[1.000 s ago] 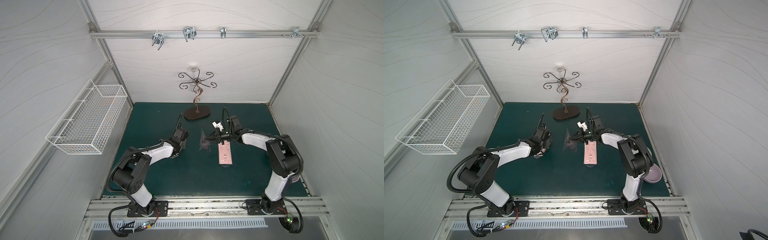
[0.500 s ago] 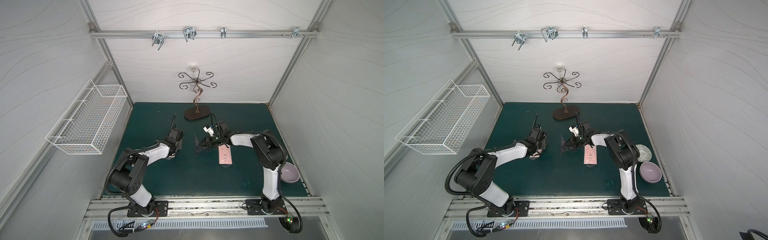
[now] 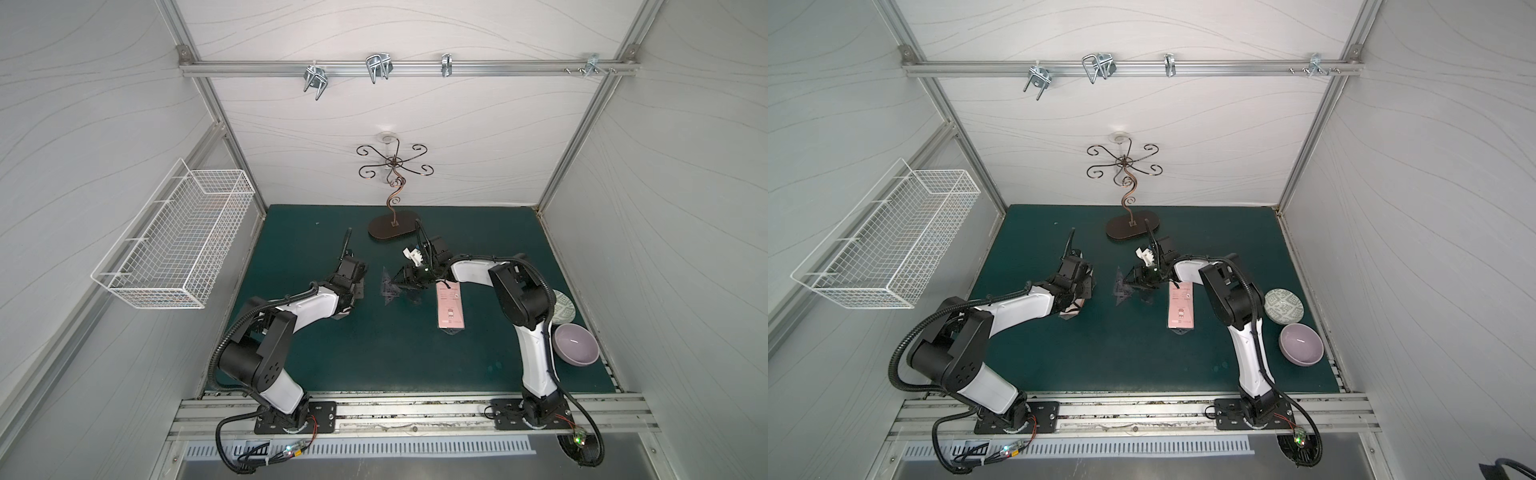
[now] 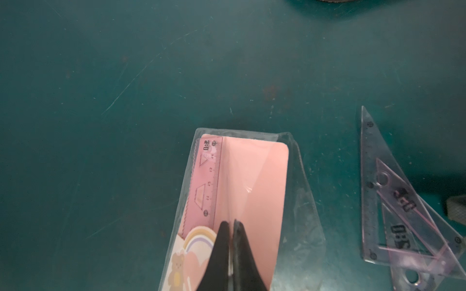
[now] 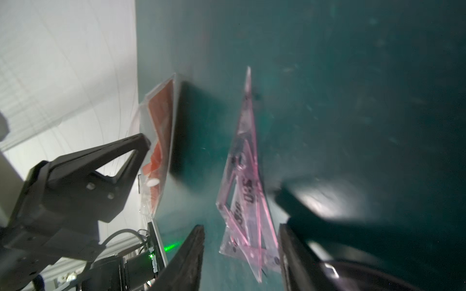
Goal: Open the ruler set and take out the ruler
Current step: Place the ruler at the center of the board.
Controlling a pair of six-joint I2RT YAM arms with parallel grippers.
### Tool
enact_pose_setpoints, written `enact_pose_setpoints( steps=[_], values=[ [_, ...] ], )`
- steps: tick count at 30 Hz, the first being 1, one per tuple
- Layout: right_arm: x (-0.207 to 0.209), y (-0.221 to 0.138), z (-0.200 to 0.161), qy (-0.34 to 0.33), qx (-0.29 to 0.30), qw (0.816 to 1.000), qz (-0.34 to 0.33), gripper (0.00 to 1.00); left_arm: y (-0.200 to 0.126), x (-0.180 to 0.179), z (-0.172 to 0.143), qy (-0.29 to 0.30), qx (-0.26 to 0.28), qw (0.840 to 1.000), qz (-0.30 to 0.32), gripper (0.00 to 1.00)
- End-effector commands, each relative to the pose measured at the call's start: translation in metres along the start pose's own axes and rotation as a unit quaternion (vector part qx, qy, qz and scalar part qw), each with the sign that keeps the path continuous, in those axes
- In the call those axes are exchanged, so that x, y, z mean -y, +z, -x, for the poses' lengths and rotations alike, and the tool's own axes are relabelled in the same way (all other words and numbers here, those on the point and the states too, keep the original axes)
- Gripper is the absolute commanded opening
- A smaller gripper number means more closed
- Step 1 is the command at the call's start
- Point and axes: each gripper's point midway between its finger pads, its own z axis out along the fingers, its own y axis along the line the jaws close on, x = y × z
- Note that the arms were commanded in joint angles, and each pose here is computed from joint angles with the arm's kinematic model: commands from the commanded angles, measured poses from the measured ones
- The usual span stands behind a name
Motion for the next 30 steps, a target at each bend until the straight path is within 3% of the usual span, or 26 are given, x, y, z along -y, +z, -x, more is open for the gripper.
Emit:
enact_pose_setpoints(
  steps=[1, 5, 9, 13, 16, 18, 30],
  values=[
    [-0.012, -0.01, -0.008, -0.02, -0.007, 1.0, -0.021, 0.44, -0.007, 0.003, 0.019, -0.018, 0.03, 0.999, -0.012, 0.0],
    [-0.022, -0.016, -0.014, -0.027, -0.002, 1.0, -0.015, 0.44, -0.011, 0.012, 0.023, -0.01, 0.032, 0.999, -0.032, 0.0],
    [-0.05, -0.046, -0.008, -0.058, 0.042, 0.997, 0.008, 0.44, -0.017, 0.028, 0.023, -0.015, 0.032, 0.997, -0.072, 0.0],
    [-0.095, -0.066, -0.005, -0.058, 0.044, 0.992, 0.106, 0.31, -0.011, 0.041, 0.013, -0.025, 0.024, 0.994, -0.102, 0.0],
    [-0.122, -0.056, -0.009, -0.042, 0.006, 0.985, 0.165, 0.22, -0.008, 0.046, 0.008, -0.033, 0.018, 0.993, -0.115, 0.0],
    [-0.128, -0.043, -0.011, -0.037, -0.002, 0.986, 0.16, 0.15, -0.008, 0.048, 0.007, -0.037, 0.016, 0.992, -0.12, 0.0],
    [-0.107, 0.022, 0.0, -0.01, -0.017, 0.992, 0.122, 0.09, -0.015, 0.056, 0.011, -0.047, 0.027, 0.987, -0.151, 0.0]
  ],
)
